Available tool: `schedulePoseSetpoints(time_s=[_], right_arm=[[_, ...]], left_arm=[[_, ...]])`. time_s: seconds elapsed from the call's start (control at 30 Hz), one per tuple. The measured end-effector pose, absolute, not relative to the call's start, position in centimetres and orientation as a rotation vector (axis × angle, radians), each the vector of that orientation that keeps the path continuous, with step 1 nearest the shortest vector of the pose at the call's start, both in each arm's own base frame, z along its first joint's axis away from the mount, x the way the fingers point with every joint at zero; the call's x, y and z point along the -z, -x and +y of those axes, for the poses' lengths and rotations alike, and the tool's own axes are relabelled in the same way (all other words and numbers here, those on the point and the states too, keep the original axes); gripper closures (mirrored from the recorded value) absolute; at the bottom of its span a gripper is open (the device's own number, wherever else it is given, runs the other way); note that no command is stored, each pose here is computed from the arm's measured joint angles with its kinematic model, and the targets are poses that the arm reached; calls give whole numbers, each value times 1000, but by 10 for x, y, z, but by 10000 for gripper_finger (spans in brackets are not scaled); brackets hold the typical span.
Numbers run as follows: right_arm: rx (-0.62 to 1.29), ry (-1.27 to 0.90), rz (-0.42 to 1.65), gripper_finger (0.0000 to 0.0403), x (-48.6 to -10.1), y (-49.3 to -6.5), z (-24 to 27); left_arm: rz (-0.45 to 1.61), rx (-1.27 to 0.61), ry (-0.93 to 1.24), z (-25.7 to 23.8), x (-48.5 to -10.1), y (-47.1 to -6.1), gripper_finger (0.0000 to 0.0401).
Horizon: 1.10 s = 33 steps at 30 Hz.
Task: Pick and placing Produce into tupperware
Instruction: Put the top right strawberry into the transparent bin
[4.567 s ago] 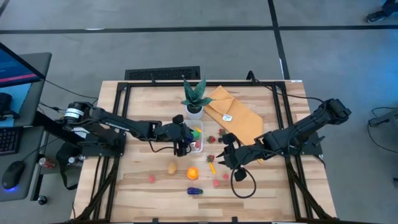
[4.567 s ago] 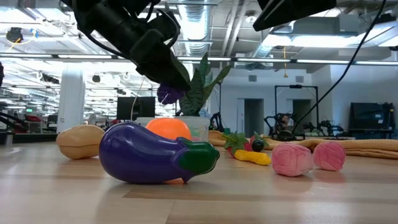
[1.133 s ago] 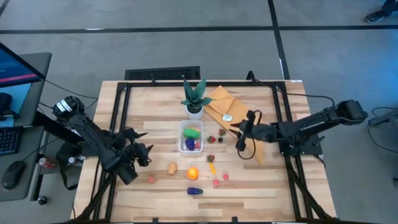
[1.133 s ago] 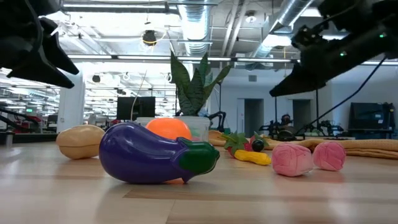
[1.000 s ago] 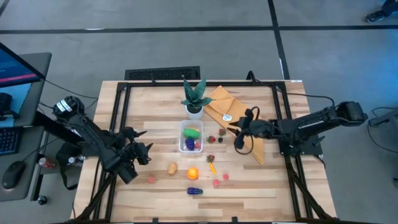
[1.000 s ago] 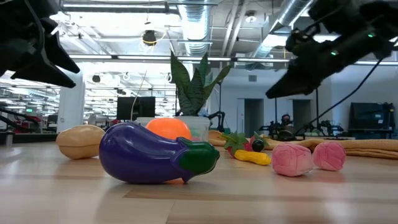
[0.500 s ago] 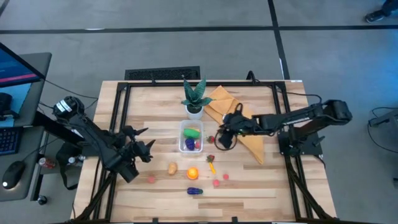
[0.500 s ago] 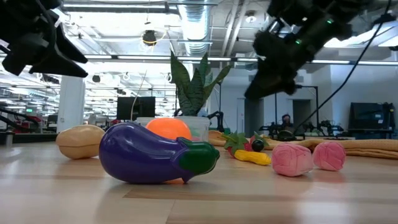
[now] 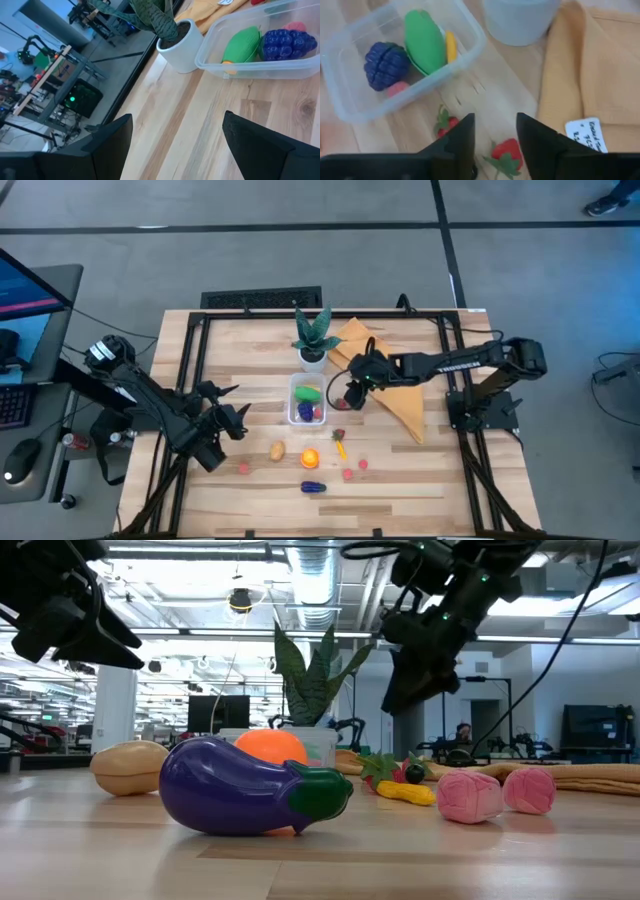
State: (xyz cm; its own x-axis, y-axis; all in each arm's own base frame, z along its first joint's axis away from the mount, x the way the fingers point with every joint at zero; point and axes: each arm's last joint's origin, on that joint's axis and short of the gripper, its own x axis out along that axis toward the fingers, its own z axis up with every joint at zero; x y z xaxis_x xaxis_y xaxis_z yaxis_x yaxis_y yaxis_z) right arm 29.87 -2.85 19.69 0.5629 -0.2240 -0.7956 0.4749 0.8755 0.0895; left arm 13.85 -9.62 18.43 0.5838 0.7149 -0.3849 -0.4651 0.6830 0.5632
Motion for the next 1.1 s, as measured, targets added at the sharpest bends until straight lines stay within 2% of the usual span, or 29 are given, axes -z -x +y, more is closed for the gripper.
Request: schedulePoseSetpoints(time_s=[0.2,0.3,0.6,0.83,1.1], right_arm=[[480,-358,890,164,-196,-296,-31],[544,-389,894,142,-195,-293,-31],[650,-416,907,145,-191,-290,-25],[646,-394,977,153,-170,-297,-18],[664,-417,986,168,-166,-298,-17]], left_arm=[[640,-713,-430,-96,-184,-138,101],[640,-713,-430,-96,-184,-138,101],[642,-711,-420,-97,-184,-139,101],[650,-709,-413,-97,-184,-139,101],[658,-707,-408,-97,-183,-139,101]])
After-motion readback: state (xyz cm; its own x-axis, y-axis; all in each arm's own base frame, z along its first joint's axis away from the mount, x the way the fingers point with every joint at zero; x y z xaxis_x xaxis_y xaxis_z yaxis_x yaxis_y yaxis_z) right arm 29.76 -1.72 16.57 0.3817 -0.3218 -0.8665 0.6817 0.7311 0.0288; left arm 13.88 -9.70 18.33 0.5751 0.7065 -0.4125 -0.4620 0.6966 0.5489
